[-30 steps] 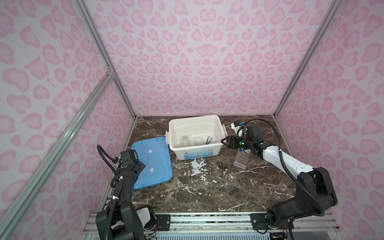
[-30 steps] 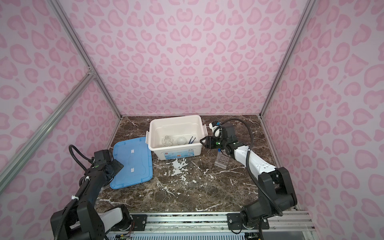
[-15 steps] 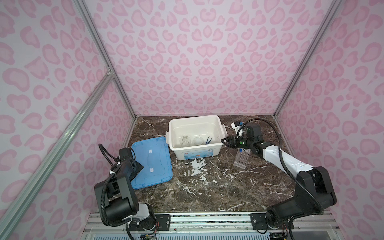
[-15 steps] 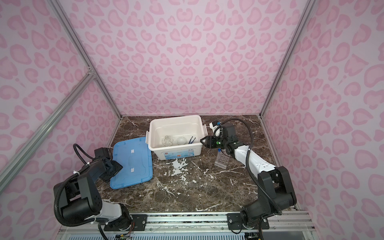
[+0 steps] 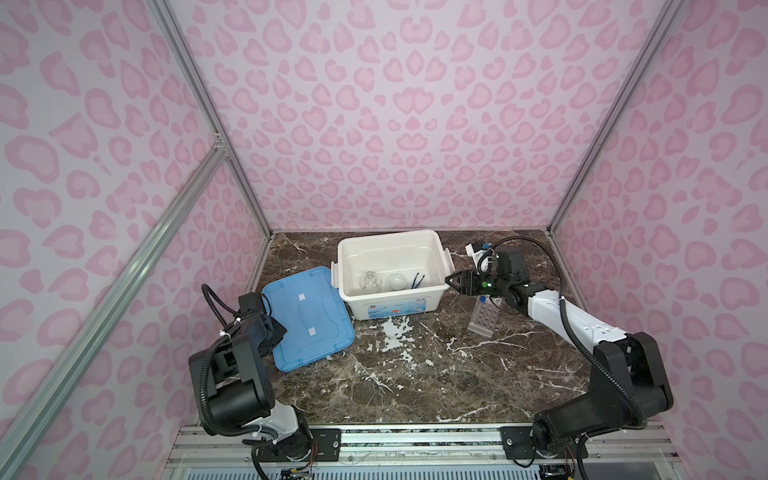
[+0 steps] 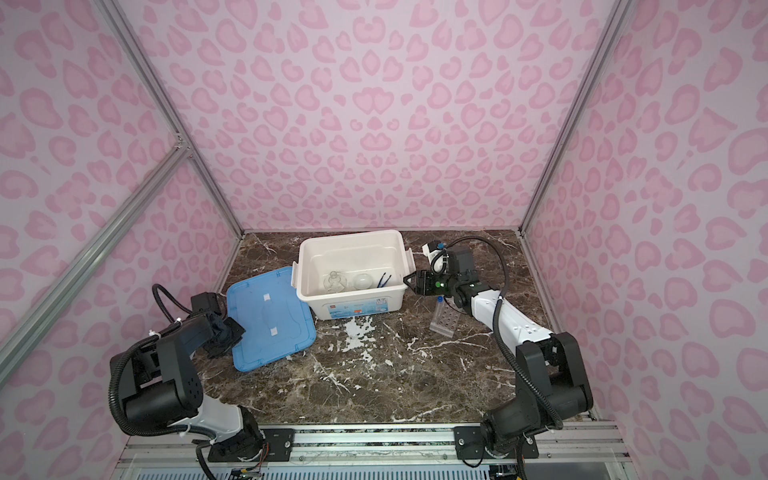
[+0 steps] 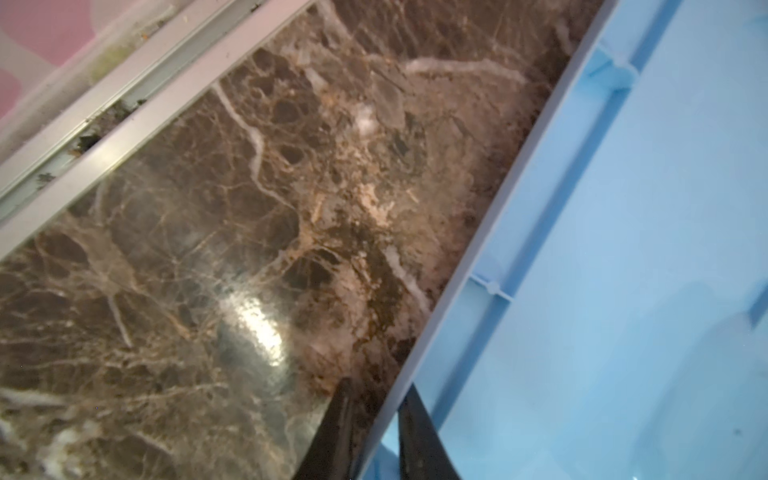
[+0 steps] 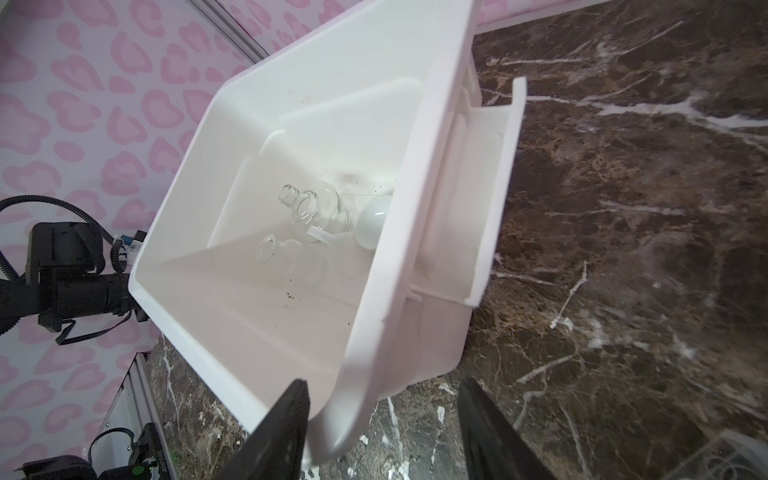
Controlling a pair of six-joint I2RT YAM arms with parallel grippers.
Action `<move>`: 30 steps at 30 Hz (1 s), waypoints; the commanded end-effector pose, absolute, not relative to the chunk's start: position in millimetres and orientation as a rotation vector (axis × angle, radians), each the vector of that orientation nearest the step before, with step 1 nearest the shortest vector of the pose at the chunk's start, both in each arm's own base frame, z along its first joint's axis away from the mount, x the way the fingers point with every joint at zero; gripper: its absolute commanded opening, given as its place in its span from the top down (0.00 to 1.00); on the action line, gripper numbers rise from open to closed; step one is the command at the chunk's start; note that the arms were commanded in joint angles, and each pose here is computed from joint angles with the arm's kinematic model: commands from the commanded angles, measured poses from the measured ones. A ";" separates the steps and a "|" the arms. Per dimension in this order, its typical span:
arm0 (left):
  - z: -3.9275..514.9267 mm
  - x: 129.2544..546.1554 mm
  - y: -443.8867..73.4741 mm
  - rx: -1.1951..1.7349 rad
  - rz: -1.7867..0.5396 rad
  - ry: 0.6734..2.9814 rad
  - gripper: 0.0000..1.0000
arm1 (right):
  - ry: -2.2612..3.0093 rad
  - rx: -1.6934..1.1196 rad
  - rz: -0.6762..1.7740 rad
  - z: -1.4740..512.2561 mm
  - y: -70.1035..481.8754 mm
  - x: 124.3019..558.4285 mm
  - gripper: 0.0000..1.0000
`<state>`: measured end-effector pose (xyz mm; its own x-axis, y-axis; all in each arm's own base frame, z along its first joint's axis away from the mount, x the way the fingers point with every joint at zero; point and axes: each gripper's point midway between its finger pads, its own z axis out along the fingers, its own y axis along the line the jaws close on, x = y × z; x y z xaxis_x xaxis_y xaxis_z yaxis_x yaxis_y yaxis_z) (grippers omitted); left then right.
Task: Organize the chemistry lab equipment
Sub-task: 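Grasp the edge of the blue lid nearest the robot with the left gripper, then lift the blue lid on edge and swing it over the bin with the left gripper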
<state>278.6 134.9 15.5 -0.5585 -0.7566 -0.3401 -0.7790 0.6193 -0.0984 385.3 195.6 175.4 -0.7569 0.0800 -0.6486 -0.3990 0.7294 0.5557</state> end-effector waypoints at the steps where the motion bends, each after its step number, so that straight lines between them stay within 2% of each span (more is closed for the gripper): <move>1: 10.6 277.7 122.8 -1.213 0.046 2.554 0.84 | 2.265 -0.230 0.919 173.5 193.3 386.8 0.41; 7: 17.5 283.0 117.3 -1.152 0.064 2.565 0.96 | 2.269 -0.228 0.918 172.2 193.2 387.2 0.41; 19: 57.3 293.8 108.2 -1.045 0.066 2.498 0.96 | 2.282 -0.227 0.905 168.6 191.9 389.3 0.41; 30: 147.7 288.4 112.4 -0.993 0.083 2.262 0.96 | 2.249 -0.225 0.937 177.5 195.7 390.8 0.41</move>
